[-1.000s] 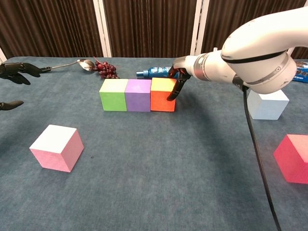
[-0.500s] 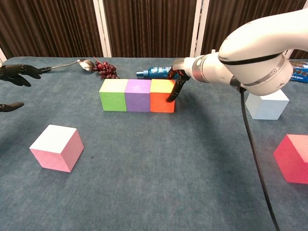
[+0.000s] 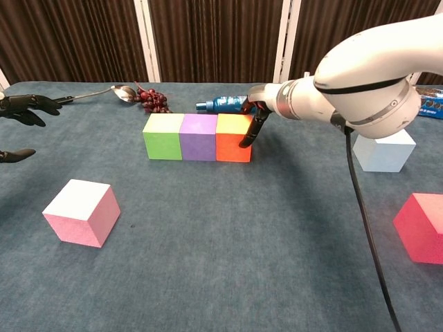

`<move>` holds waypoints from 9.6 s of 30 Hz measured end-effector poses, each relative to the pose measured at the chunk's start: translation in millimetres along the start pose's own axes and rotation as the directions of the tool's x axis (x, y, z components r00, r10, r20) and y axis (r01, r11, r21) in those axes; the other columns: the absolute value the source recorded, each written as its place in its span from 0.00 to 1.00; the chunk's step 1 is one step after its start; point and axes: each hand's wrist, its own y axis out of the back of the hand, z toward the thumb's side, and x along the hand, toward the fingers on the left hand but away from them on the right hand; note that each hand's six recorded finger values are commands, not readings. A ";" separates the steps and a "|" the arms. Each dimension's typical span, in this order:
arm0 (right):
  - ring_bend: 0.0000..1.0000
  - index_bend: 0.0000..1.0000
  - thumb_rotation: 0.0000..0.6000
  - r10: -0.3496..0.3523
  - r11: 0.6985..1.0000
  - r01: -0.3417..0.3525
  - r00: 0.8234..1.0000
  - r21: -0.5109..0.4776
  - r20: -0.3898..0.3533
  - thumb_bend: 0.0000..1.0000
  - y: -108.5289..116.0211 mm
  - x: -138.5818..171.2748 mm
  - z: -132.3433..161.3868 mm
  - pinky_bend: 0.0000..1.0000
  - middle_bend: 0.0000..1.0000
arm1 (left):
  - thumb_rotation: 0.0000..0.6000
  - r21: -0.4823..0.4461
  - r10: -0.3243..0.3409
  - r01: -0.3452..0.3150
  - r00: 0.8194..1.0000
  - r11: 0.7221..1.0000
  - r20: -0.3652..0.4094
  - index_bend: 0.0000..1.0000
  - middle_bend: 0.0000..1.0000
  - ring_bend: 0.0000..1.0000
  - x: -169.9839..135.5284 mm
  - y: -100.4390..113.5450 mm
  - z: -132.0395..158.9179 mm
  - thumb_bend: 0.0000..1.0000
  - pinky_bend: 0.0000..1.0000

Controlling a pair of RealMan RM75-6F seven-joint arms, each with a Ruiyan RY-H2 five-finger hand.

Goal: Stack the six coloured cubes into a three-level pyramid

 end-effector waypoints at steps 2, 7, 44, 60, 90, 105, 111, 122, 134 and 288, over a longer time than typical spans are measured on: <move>0.09 0.49 1.00 -0.001 1.000 0.001 1.000 0.000 0.000 0.34 0.5 0.2 -0.1 0.18 0.18 | 1.00 0.000 -0.001 0.001 1.000 1.000 0.000 0.12 0.09 0.18 0.3 -0.1 -0.3 0.39 0.17; 0.09 0.49 1.00 -0.002 1.000 0.002 1.000 0.000 0.002 0.34 1.9 1.1 -1.7 0.18 0.18 | 1.00 -0.003 -0.002 0.002 1.000 1.000 0.003 0.12 0.09 0.18 1.8 -1.2 0.5 0.39 0.17; 0.09 0.46 1.00 0.006 1.000 -0.006 1.000 -0.007 -0.009 0.34 -0.6 -1.4 7.1 0.16 0.18 | 1.00 -0.012 -0.007 0.007 1.000 1.000 -0.007 0.11 0.09 0.18 1.7 -3.3 -3.7 0.39 0.16; 0.06 0.14 1.00 0.025 1.000 -0.025 1.000 0.004 -0.015 0.34 -1.8 4.5 6.2 0.12 0.14 | 1.00 -0.006 -0.022 0.022 1.000 1.000 0.007 0.10 0.08 0.18 6.8 -3.3 0.2 0.39 0.16; 0.04 0.11 1.00 -0.235 0.972 0.235 0.972 -0.011 0.004 0.34 80.1 196.6 -182.6 0.11 0.12 | 1.00 0.137 -0.083 0.081 0.997 0.987 0.008 0.21 0.18 0.22 -5.5 27.8 15.5 0.40 0.14; 0.04 0.11 1.00 -0.228 0.972 0.229 0.973 -0.050 0.031 0.34 48.8 236.7 -237.5 0.11 0.12 | 1.00 0.208 -0.227 0.207 0.971 0.956 0.076 0.00 0.00 0.03 -48.5 -21.1 60.2 0.40 0.09; 0.04 0.11 1.00 -0.225 0.972 0.227 0.973 -0.059 0.048 0.34 42.6 242.9 -249.6 0.11 0.12 | 1.00 0.234 -0.290 0.262 0.953 0.936 0.091 0.00 0.00 0.03 -45.1 -43.9 76.1 0.40 0.09; 0.04 0.11 1.00 -0.216 0.971 0.223 0.973 -0.080 0.085 0.34 34.4 245.3 -262.5 0.11 0.12 | 1.00 0.260 -0.294 0.262 0.952 0.929 0.090 0.05 0.08 0.12 -29.3 -63.8 81.7 0.40 0.11; 0.04 0.11 1.00 -0.227 0.967 0.238 0.968 -0.095 0.110 0.34 34.8 250.8 -269.7 0.11 0.12 | 1.00 0.204 -0.198 0.167 0.970 0.965 0.141 0.37 0.43 0.42 -16.8 -60.3 88.5 0.40 0.29; 0.02 0.08 1.00 -0.278 0.929 0.332 0.916 -0.161 0.288 0.34 59.4 310.5 -310.9 0.03 0.12 | 1.00 0.246 -0.172 0.131 0.973 0.960 0.154 0.00 0.01 0.06 165.2 4.4 163.7 0.35 0.16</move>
